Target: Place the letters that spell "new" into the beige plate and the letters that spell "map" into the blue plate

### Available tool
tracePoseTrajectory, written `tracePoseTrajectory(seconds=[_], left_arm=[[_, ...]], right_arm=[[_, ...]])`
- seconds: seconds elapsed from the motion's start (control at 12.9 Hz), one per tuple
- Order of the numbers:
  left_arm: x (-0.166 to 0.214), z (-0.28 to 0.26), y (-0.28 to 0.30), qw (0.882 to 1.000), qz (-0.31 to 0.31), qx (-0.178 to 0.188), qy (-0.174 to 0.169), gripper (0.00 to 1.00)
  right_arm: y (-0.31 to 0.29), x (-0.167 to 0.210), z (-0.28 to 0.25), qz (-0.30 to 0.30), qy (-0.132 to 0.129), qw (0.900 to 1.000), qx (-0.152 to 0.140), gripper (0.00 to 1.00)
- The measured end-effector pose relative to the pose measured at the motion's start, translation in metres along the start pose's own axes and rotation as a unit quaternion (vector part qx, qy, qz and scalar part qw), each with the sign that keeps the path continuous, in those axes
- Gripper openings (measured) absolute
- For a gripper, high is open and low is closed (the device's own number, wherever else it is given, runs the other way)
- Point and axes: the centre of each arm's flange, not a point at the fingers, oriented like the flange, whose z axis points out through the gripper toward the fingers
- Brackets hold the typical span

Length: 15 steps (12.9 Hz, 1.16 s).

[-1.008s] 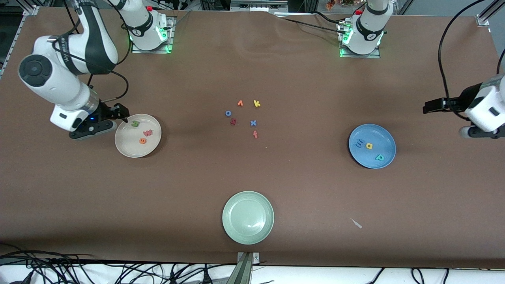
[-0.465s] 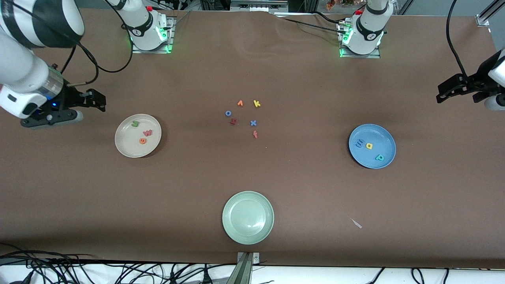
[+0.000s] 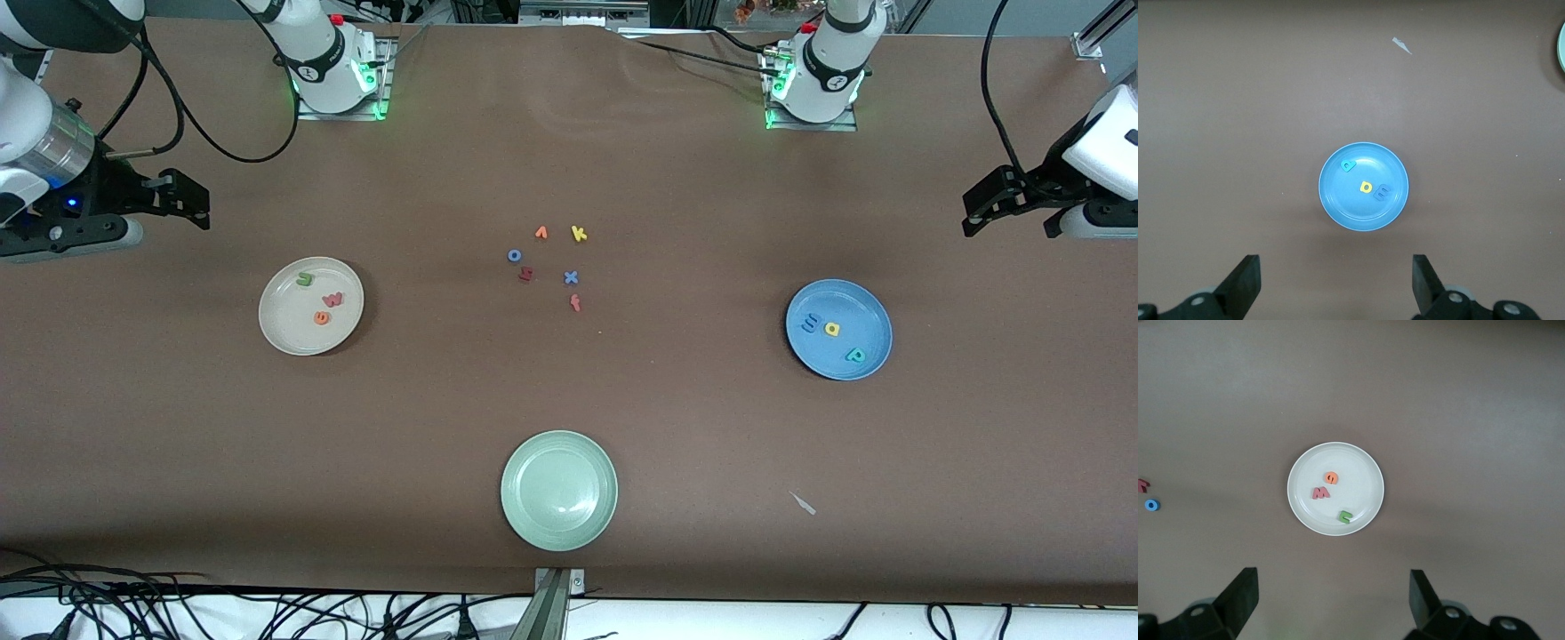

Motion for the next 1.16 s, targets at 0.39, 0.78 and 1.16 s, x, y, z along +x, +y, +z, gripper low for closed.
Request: tracePoseTrajectory(seconds=[0.39,0.78,1.16], left_arm=[[-0.001,0.007,-0.002,1.0,-0.008,-0.021,-0.008,1.0],[-0.001,0.005,-0.003,1.0,-0.009,-0.021,-0.005,1.0],[-0.002,0.006,-0.004,1.0,-0.009,-0.021,-0.013,1.0]], right_arm=[[0.004,0.0,-0.009,0.004,0.008,1.0,-0.001,1.0],[0.012,0.0,-0.01,0.011,0.008,1.0,-0.001,1.0],[0.013,0.001,-0.029,0.014,0.028,1.0,-0.004,1.0]])
